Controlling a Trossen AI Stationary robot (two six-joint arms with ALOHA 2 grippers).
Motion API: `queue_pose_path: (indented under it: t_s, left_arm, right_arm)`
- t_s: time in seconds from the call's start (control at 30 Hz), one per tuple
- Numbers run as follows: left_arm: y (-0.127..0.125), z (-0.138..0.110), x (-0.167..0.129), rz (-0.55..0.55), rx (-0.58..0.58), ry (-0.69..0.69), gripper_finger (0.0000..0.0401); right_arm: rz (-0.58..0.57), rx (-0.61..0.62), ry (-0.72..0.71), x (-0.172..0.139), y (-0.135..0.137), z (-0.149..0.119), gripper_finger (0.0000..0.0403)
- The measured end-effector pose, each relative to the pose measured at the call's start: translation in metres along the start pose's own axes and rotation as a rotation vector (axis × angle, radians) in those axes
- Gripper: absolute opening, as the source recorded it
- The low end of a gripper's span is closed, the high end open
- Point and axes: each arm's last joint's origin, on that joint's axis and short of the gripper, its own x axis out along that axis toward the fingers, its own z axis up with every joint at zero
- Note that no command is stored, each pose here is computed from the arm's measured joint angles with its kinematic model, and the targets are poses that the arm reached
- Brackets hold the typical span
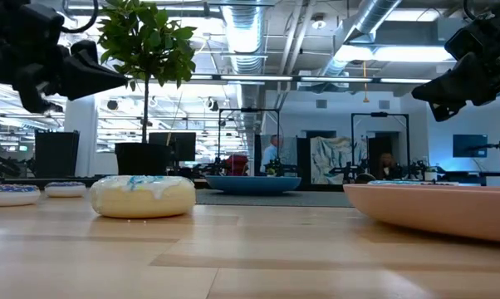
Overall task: Pick & Place donuts
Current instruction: Put the small blue donut into the blue plate
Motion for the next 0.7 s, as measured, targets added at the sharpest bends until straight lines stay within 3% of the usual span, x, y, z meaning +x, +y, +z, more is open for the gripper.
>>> queue_pose_path:
  t_s: [0.5, 0.7]
  left_arm:
    - [-0.0037, 0.0012, -0.0001, -0.133, -0.888, -0.017, 0.0009]
    - [-0.0025, 0.0008, 0.0001, -0.089, -1.022, -0.010, 0.0009]
  right_arm:
    - [0.000, 0.000, 0.000, 0.0000, 0.0000, 0.0000, 0.0000]
    - [0.000, 0.000, 0.000, 0.0000, 0.0000, -0.0001, 0.0000]
